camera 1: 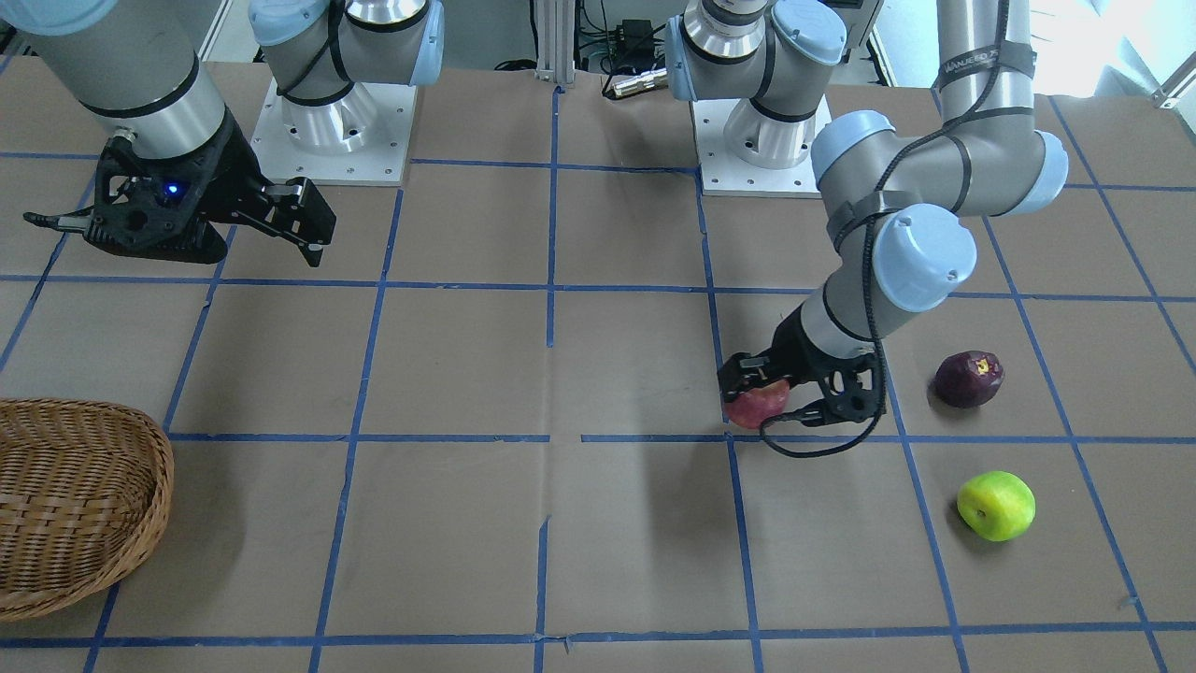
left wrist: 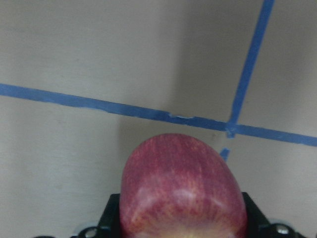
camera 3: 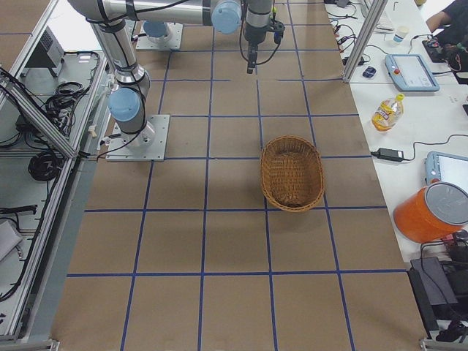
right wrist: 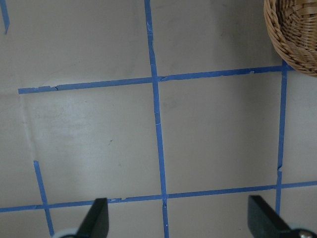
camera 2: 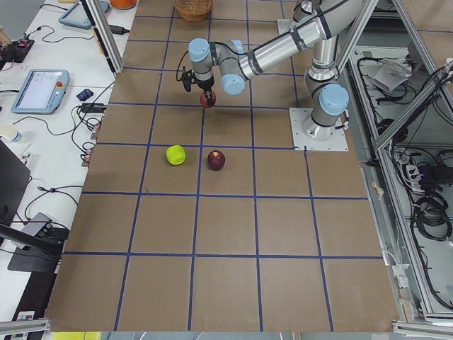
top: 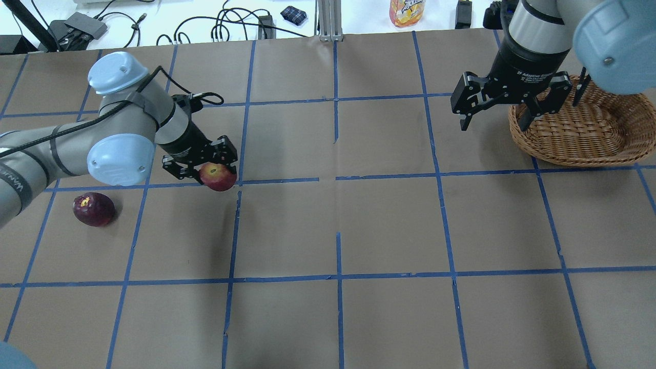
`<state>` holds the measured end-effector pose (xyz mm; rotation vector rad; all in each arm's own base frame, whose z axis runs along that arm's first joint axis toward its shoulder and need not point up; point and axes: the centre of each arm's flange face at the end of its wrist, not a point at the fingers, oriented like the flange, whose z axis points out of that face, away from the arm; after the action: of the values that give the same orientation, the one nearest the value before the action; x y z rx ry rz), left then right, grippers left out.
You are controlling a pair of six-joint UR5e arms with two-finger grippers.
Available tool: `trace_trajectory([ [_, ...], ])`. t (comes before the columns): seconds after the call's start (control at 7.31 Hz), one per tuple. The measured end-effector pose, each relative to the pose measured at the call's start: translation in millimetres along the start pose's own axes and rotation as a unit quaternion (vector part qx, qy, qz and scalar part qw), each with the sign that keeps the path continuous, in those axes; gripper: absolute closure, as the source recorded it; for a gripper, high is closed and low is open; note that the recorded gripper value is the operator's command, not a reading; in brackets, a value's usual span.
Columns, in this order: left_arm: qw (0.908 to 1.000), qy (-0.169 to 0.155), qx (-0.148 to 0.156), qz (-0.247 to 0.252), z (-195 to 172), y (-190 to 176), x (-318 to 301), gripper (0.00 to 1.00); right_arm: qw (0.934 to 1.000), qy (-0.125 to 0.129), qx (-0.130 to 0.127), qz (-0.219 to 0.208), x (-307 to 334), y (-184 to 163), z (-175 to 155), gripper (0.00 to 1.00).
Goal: Put all apples into basket
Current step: 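Carry the red apple to the table center and release it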
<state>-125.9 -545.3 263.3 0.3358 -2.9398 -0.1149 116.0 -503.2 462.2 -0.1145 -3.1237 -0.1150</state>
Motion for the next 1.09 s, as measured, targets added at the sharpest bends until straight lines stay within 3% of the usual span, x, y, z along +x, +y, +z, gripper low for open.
trace_trajectory([
  [0.41, 0.9988, 0.027, 0.037, 0.014, 41, 22, 140, 0.97, 0.999, -0.002, 0.045, -0.001, -1, -13, -5, 0.0],
  [0.55, 0.9987, 0.028, 0.038, 0.019, 67, 34, 167, 0.83, 0.9987, -0.002, 0.052, 0.001, -1, -18, -4, 0.0],
  [0.68, 0.9988, 0.026, 0.035, 0.021, 84, 42, 182, 0.01, 0.9987, -0.003, 0.051, 0.001, -1, -20, 0, 0.0],
  [0.96, 0.9989, 0.024, 0.036, 0.017, 92, 51, 197, 0.0, 0.9997, -0.004, 0.024, 0.004, -2, -29, 30, 0.0],
  [1.09, 0.998, 0.028, 0.048, 0.031, 74, 45, 194, 0.0, 0.9997, -0.005, 0.023, 0.004, -5, -35, 44, 0.0],
])
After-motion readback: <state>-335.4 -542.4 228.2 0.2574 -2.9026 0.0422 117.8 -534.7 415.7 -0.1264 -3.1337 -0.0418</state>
